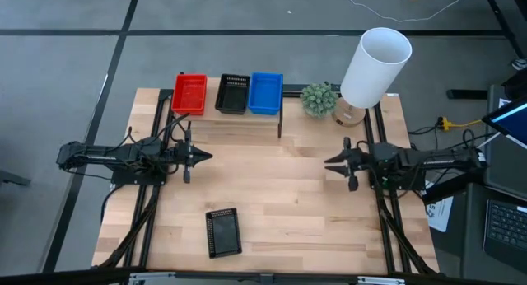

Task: Stack baskets on shelf by color
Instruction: Stack the black bin on top of the stacked black bins on the shelf

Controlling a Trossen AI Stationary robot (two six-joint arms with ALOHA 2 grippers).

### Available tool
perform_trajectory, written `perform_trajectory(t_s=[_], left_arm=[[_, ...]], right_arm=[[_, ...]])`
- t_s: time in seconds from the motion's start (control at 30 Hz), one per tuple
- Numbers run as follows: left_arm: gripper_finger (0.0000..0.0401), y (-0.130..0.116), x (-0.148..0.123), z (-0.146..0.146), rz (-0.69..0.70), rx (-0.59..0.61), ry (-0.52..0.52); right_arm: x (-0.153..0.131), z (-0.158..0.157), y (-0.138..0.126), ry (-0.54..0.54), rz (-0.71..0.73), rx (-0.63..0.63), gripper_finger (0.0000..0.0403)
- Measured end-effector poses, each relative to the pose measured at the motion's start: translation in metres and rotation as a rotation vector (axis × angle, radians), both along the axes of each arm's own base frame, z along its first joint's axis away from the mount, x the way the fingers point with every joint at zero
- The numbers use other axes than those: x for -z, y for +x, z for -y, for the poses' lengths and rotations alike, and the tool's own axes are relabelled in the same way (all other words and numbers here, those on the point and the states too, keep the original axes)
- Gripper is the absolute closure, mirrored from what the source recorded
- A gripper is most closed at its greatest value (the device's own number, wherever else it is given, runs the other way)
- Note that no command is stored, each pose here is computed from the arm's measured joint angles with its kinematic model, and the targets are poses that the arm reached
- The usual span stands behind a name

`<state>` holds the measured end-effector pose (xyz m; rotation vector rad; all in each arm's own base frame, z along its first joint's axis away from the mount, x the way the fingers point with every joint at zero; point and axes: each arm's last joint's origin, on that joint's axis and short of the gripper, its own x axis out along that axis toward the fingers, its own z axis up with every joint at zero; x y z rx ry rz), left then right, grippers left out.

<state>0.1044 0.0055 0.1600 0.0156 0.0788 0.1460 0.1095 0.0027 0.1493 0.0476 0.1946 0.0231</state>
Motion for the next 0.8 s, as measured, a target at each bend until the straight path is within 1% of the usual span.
perform_trajectory(t_s=[0.1, 0.17, 0.4, 0.63, 0.8], left_arm=[[0.0396, 0.000, 0.000, 0.000, 0.000, 0.000, 0.000], [0.0396, 0.000, 0.000, 0.000, 0.000, 0.000, 0.000], [0.0396, 0.000, 0.000, 0.000, 0.000, 0.000, 0.000], [0.0396, 0.000, 0.000, 0.000, 0.000, 0.000, 0.000], [0.0396, 0.000, 0.000, 0.000, 0.000, 0.000, 0.000]], right_arm=[[-0.003, 0.000, -0.002, 0.056, 0.031, -0.006, 0.0308], [-0.004, 0.000, -0.002, 0.061, 0.044, -0.005, 0.0308], [-0.009, 0.000, -0.006, -0.020, 0.110, -0.017, 0.0308], [-0.019, 0.000, -0.012, -0.020, 0.223, -0.016, 0.0308], [-0.019, 0.000, -0.012, -0.022, 0.222, -0.015, 0.0308]])
